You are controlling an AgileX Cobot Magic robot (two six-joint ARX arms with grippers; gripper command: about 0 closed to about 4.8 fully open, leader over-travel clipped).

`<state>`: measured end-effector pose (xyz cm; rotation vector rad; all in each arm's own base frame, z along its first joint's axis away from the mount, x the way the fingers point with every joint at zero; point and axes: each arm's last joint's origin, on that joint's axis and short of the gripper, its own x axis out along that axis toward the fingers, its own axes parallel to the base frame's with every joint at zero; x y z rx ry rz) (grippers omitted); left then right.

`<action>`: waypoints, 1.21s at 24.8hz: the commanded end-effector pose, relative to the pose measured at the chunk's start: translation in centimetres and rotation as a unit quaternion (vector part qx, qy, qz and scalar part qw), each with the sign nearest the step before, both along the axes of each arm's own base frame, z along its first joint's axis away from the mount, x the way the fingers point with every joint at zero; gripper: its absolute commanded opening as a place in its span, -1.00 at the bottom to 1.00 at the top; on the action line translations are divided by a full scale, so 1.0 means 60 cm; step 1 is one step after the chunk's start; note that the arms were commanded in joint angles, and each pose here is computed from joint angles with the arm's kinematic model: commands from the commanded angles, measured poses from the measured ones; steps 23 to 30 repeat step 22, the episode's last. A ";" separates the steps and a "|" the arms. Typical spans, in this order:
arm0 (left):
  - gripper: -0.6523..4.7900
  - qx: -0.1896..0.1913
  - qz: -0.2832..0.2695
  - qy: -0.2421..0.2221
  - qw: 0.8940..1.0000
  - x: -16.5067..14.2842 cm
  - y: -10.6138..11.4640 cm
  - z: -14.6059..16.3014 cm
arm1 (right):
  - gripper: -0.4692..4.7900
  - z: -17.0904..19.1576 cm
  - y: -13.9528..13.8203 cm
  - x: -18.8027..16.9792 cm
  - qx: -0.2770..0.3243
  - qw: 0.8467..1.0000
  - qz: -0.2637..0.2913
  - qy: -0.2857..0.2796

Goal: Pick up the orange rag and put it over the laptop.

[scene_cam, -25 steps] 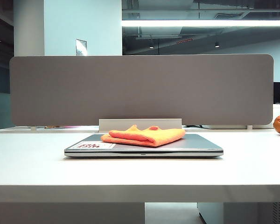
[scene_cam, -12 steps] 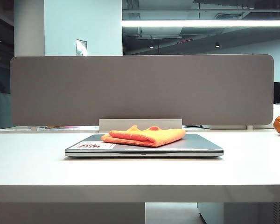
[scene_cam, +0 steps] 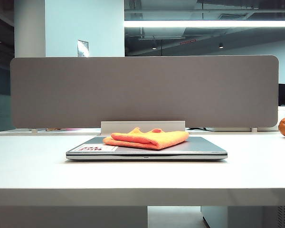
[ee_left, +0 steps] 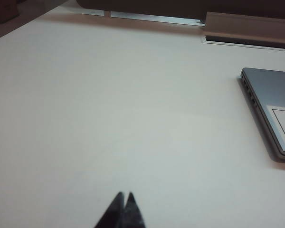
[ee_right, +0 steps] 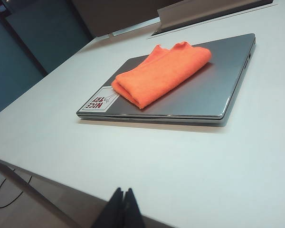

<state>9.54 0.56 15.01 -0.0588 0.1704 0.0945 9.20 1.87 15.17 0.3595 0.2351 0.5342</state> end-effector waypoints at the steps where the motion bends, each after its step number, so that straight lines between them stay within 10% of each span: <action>1: -0.78 0.008 -0.019 0.012 1.000 0.000 -0.002 -0.006 | -0.84 0.002 0.000 0.000 -0.001 1.000 0.001 -0.010; 30: -0.78 -0.004 -0.020 0.007 1.000 0.001 -0.003 -0.004 | -0.84 0.002 0.000 0.000 -0.001 1.000 0.001 -0.010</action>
